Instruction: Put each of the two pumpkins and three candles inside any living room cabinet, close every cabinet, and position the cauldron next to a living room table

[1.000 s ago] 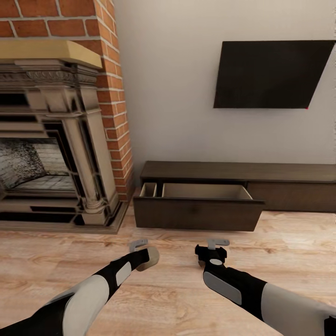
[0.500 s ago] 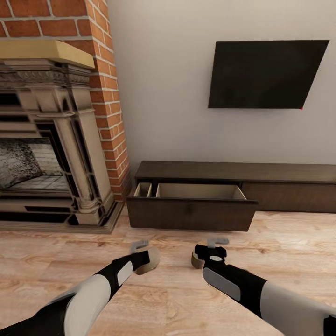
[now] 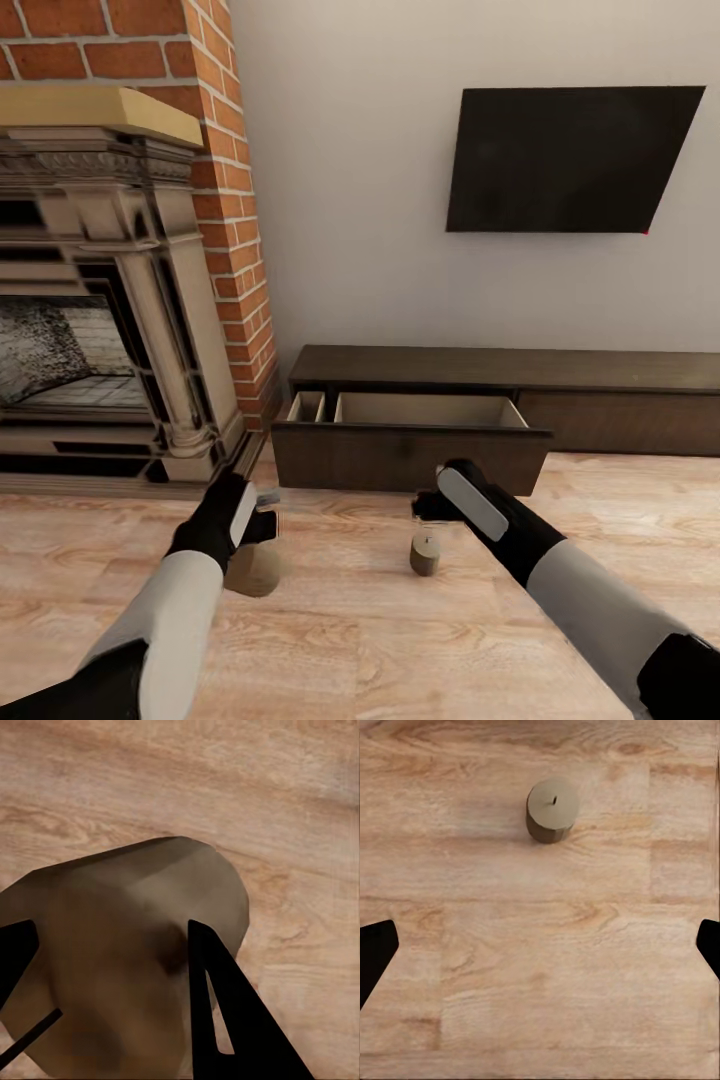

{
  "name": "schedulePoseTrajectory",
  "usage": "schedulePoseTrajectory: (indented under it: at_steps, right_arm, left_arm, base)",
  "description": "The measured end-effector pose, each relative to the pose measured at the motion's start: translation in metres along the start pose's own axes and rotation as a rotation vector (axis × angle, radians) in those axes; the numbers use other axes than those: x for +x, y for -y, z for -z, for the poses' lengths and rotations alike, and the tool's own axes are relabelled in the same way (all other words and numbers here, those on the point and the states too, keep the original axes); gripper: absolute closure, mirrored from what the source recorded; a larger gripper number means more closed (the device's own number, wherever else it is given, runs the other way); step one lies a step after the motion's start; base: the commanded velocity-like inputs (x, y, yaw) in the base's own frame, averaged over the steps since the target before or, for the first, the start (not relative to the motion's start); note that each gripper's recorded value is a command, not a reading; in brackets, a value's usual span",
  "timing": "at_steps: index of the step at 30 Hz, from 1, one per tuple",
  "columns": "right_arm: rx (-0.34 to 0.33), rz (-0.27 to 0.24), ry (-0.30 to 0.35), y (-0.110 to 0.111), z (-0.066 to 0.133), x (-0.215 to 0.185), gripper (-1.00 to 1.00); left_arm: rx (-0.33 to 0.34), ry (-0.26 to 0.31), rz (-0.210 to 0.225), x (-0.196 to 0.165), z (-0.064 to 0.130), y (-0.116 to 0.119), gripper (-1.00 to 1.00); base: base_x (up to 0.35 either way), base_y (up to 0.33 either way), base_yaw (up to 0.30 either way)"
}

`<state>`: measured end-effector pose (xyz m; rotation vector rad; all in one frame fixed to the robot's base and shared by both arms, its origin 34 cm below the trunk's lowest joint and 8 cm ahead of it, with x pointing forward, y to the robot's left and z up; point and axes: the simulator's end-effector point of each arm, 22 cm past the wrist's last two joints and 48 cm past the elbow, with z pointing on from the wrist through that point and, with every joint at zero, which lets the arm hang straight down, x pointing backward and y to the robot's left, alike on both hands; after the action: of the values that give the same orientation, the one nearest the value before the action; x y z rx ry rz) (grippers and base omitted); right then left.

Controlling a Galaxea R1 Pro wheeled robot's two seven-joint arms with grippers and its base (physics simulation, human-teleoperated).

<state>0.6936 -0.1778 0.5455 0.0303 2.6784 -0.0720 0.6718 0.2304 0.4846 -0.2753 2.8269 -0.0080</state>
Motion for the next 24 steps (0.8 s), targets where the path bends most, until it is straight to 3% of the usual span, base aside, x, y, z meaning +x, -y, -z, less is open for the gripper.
schedulePoseTrajectory:
  at_steps: [4, 9, 16, 24]
  right_arm:
    - [0.049, 0.055, -0.090, 0.023, -0.001, -0.003, -1.00]
    - [0.057, 0.029, -0.189, 0.040, -0.009, -0.006, -1.00]
    - [0.076, 0.206, -0.163, 0.024, -0.015, -0.015, -1.00]
    - [0.076, 0.220, -0.167, 0.022, -0.020, -0.011, -1.00]
  left_arm:
    - [-0.051, -0.016, -0.055, -0.009, 0.005, -0.003, 1.00]
    - [-0.055, 0.001, -0.082, -0.036, 0.022, 0.005, 1.00]
    - [-0.017, 0.070, -0.073, -0.076, 0.049, 0.020, 1.00]
    - [0.027, 0.079, -0.038, -0.079, 0.051, 0.027, 1.00]
  base:
    - [0.000, 0.000, 0.000]
    - [0.000, 0.000, 0.000]
    - [0.000, 0.000, 0.000]
    - [0.000, 0.000, 0.000]
